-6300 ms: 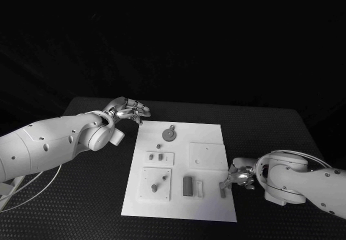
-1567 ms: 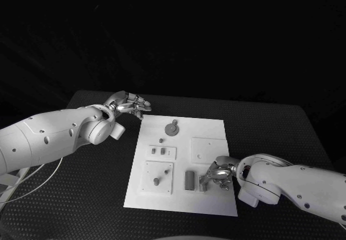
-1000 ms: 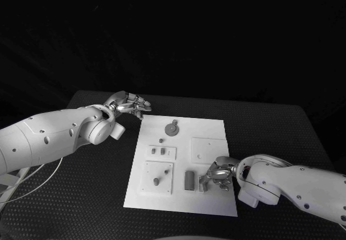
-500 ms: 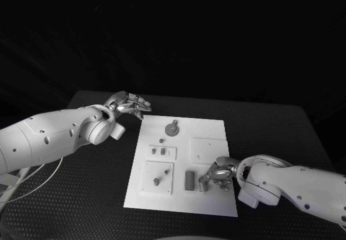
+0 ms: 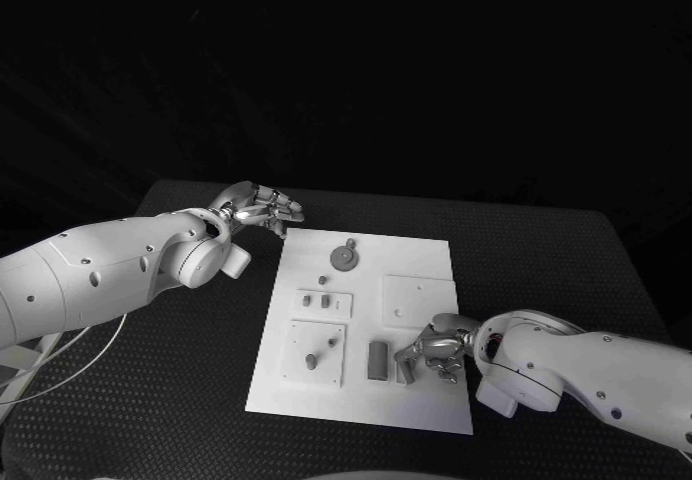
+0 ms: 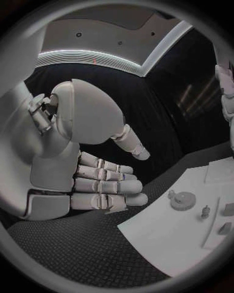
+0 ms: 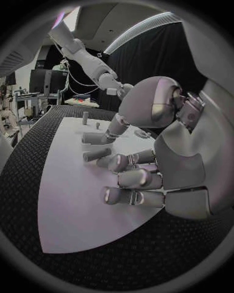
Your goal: Assemble the parts on the task board
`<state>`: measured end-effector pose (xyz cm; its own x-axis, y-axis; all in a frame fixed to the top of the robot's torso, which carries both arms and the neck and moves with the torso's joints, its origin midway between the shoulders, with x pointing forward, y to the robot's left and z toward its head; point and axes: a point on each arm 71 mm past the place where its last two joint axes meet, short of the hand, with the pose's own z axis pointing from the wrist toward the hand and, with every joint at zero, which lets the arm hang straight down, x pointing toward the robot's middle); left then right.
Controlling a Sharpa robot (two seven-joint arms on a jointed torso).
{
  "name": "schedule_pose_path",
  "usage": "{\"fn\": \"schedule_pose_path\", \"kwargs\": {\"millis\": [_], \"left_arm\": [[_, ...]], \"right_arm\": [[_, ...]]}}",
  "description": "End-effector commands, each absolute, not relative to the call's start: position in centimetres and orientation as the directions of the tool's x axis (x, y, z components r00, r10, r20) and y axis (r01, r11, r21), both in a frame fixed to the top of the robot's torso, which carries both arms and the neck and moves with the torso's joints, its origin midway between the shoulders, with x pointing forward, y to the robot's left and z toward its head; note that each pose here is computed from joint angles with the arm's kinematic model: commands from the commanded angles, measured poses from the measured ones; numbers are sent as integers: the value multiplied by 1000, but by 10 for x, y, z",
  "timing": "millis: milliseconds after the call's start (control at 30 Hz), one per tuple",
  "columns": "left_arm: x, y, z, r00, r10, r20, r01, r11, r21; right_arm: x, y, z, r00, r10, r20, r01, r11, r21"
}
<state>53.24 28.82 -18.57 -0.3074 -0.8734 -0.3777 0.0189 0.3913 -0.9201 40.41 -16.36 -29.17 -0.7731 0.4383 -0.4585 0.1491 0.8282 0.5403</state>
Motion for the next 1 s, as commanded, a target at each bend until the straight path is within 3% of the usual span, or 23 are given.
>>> {"fn": "schedule_pose_path", "kwargs": {"millis": [33,833,1000], "left_arm": [[532,286,-185,-318,-872,-372,25,384,-923],[532,287,-185,-317,-872,-372,25,385,-923],[532,287,-185,-318,-872,-372,24,385,-923]], "right_arm": [[401,-158,-290,-789,432,-438,129,812,569],[401,-161,-291,-798,393,-457,97,832,547],[400,-165,-289,-806,335,-488,25,843,538]]}}
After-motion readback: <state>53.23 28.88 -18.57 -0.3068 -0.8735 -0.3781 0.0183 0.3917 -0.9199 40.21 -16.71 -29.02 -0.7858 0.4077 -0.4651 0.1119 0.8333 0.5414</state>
